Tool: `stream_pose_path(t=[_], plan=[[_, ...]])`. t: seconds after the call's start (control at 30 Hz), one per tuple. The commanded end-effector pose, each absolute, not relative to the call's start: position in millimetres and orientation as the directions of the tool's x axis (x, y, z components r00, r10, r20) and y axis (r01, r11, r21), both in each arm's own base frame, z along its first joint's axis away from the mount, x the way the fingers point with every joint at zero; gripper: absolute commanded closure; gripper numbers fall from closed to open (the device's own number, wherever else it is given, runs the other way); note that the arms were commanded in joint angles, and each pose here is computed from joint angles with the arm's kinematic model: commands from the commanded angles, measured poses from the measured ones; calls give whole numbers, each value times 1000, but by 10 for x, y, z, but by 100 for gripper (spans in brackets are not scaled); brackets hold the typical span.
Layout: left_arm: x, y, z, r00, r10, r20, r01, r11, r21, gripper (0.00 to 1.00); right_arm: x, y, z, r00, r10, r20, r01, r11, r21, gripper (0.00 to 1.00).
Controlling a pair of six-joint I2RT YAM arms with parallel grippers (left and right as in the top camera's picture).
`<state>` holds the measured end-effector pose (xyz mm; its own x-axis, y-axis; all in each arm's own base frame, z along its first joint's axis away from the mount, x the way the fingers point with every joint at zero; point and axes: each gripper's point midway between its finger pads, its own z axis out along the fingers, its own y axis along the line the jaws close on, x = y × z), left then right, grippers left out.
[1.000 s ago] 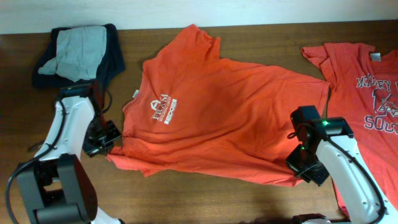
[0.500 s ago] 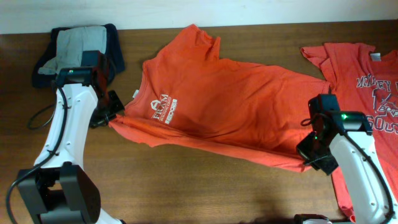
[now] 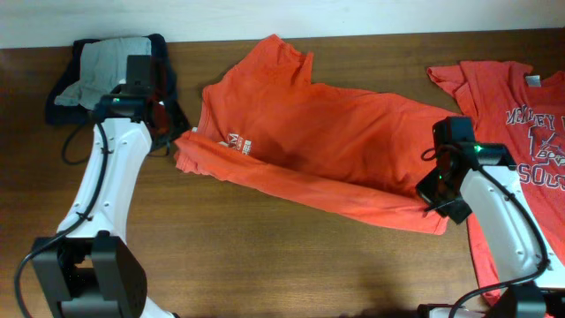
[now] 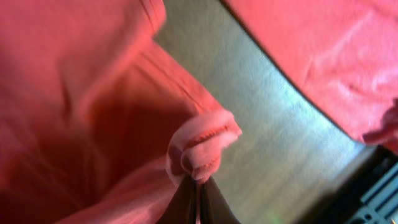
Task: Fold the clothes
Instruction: 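Lift both hem corners and fold them up toward the collar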
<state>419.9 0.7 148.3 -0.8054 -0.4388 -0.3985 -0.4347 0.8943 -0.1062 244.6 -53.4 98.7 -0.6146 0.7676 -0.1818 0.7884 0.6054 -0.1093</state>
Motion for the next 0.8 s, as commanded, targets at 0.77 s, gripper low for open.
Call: stream_pose_path(t=[0.77], plan=[[4754, -174, 1133, -805, -314, -504, -342, 939, -40, 100, 3091, -897, 1016, -546, 722, -424, 817, 571, -79, 96]])
